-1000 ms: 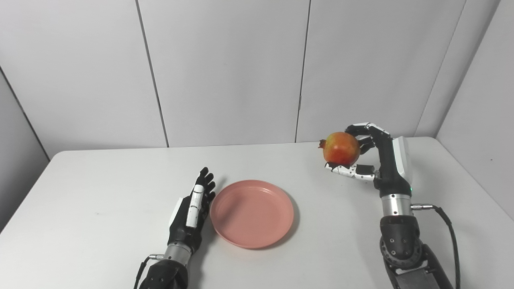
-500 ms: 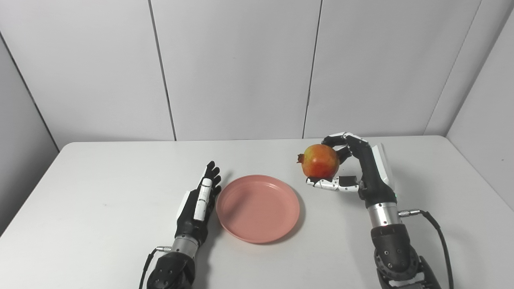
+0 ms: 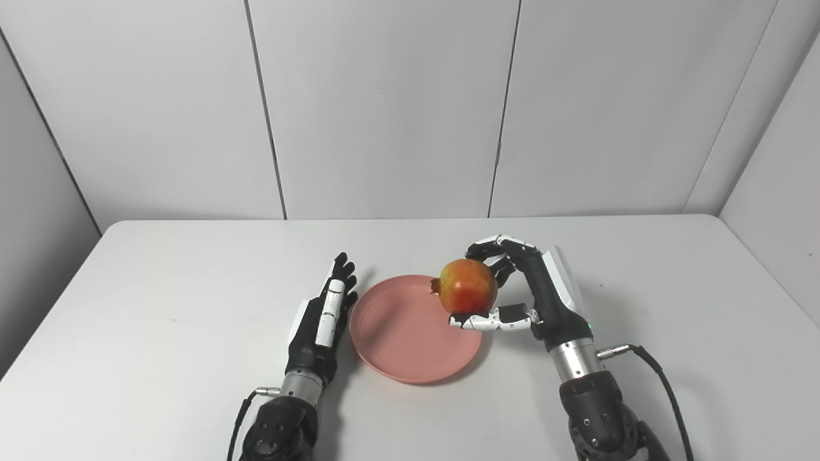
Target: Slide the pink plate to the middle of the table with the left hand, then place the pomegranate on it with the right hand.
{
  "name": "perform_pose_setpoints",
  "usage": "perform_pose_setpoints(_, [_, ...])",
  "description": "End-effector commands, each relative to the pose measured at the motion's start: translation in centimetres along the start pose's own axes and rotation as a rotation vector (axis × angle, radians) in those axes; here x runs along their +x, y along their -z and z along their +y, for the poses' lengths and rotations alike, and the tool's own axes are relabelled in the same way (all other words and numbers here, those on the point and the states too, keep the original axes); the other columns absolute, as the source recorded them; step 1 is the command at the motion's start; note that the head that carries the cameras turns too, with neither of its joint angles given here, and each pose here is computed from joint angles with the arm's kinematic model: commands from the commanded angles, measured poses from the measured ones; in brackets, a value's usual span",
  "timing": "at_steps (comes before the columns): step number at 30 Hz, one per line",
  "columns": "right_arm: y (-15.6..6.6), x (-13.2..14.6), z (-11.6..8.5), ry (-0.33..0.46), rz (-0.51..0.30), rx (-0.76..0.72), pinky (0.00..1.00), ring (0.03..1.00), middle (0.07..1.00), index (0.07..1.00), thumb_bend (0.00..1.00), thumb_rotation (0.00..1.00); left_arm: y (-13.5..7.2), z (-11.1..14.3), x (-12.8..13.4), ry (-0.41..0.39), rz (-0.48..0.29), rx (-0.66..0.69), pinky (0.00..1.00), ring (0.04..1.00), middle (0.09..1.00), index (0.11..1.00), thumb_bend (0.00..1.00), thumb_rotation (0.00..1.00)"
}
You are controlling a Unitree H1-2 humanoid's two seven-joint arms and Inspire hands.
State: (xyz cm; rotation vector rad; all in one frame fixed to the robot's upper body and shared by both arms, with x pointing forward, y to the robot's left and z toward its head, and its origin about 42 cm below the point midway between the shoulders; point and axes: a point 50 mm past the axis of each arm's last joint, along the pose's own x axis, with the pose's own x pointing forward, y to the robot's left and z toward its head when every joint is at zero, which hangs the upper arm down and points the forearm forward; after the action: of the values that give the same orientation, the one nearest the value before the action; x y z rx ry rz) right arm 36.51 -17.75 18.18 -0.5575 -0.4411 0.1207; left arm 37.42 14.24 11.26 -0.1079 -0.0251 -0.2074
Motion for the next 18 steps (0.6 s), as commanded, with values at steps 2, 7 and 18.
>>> perform_pose_setpoints(2, [-1.6, 1.3, 0.5, 0.002, -0.108, 0.010, 0.39, 0.416, 0.479, 0.531, 0.52, 0.00, -1.3, -0.9, 0.6, 0.016, -0.051, 0.003, 0.98, 1.000, 1.000, 1.000, 0.53, 1.00])
perform_pose_setpoints(7, [-1.6, 1.5, 2.2, -0.039, -0.115, -0.033, 0.44, 0.439, 0.478, 0.518, 0.52, 0.00, -1.4, -1.1, 0.6, 0.012, -0.047, 0.004, 0.98, 1.000, 1.000, 1.000, 0.54, 1.00])
perform_pose_setpoints(18, [-0.9, 2.6, 4.3, -0.125, -0.154, -0.120, 0.39, 0.414, 0.469, 0.535, 0.52, 0.00, -1.4, -1.2, 0.6, 0.010, -0.052, 0.006, 0.96, 0.998, 1.000, 0.998, 0.52, 1.00])
